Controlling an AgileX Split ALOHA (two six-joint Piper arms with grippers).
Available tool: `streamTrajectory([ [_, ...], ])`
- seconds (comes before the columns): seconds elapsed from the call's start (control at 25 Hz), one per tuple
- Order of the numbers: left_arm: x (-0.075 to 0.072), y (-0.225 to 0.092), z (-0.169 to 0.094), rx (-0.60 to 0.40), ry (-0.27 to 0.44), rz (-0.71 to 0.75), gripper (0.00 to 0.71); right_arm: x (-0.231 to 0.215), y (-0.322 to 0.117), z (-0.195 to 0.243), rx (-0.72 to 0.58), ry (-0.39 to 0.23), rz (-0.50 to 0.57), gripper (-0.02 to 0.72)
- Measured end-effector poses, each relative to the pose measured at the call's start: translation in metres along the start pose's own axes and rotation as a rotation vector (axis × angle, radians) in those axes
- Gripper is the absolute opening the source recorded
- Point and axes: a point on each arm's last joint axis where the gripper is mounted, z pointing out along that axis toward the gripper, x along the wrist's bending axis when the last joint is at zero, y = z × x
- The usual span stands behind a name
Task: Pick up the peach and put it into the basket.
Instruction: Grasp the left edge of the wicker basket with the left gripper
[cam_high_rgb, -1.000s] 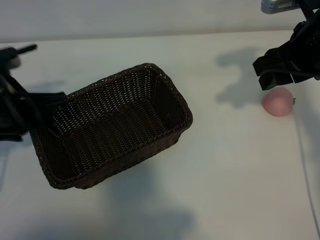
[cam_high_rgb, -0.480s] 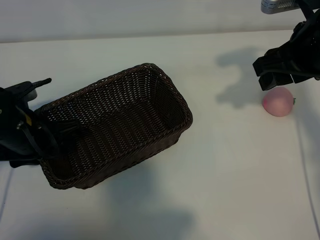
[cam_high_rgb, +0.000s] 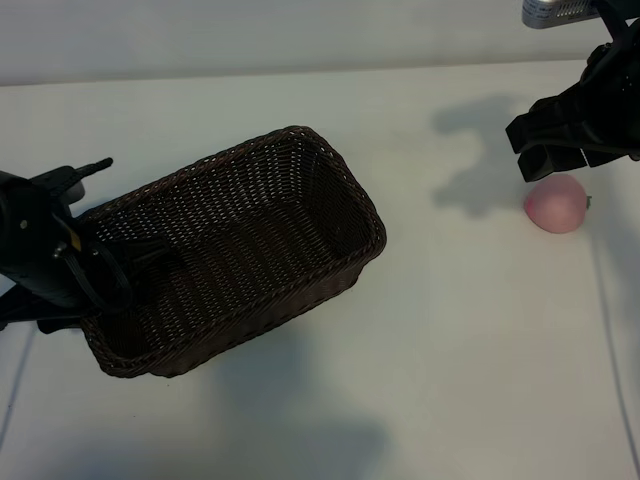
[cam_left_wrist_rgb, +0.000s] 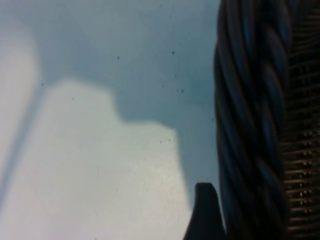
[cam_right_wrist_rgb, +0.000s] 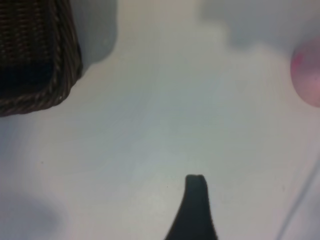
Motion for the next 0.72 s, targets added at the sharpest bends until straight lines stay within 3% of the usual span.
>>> streamTrajectory([
  [0.24,-0.0004,-0.0002,0.0096,0.018,0.013,-0.005,0.515,0.0000,-0.0001,0.0000,0.001,0.000,-0.001,0.587],
  [0.36,-0.0006,-0.0001,0.0104,0.017,0.013,-0.005,0.472,0.0000,-0.0002,0.0000,0.002,0.000,-0.001,0.587],
  [0.44,-0.0007,0.0000,0.0104,0.015,0.011,-0.005,0.411,0.0000,-0.0002,0.0000,0.002,0.000,-0.001,0.587],
  [0.64,-0.0019,0.0008,0.0104,0.008,-0.002,-0.021,0.155,0.0000,-0.0005,0.0000,0.005,0.000,-0.001,0.587],
  [0.72,-0.0033,0.0018,0.0104,-0.004,-0.018,-0.030,0.115,0.0000,-0.0009,0.0000,0.010,0.000,-0.001,0.587],
])
